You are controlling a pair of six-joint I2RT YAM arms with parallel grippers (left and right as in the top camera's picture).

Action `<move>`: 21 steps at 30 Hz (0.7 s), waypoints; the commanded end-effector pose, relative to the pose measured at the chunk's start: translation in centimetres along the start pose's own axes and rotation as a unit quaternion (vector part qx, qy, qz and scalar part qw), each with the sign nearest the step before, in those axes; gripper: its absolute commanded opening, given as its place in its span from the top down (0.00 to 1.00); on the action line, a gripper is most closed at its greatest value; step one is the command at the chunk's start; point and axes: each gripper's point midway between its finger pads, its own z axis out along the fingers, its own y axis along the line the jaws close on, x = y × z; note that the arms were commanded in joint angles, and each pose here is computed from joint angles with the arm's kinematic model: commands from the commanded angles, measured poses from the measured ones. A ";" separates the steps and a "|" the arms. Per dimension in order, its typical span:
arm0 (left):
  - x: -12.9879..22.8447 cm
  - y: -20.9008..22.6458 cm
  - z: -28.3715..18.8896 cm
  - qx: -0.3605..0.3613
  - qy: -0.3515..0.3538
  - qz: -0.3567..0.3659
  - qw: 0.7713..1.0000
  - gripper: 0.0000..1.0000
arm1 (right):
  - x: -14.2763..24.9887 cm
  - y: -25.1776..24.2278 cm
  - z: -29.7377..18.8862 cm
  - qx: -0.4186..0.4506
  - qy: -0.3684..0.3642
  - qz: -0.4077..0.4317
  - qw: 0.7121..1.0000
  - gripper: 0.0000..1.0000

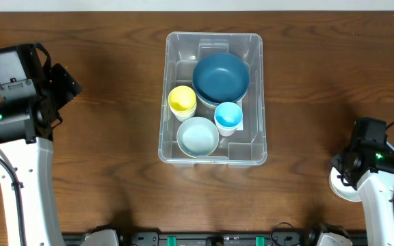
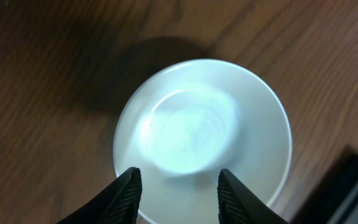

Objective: Pack container
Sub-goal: 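Grasp the second white bowl on the table with the right gripper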

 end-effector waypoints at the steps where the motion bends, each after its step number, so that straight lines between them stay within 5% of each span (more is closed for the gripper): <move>1: -0.4 0.2 0.0 -0.006 -0.004 -0.003 1.000 0.02 | 0.2 -0.5 0.9 0.014 -0.004 0.014 1.000 0.58; 21: -0.4 0.2 0.0 -0.006 -0.004 -0.003 1.000 0.02 | 0.8 2.4 4.6 -0.011 0.030 0.011 0.999 0.64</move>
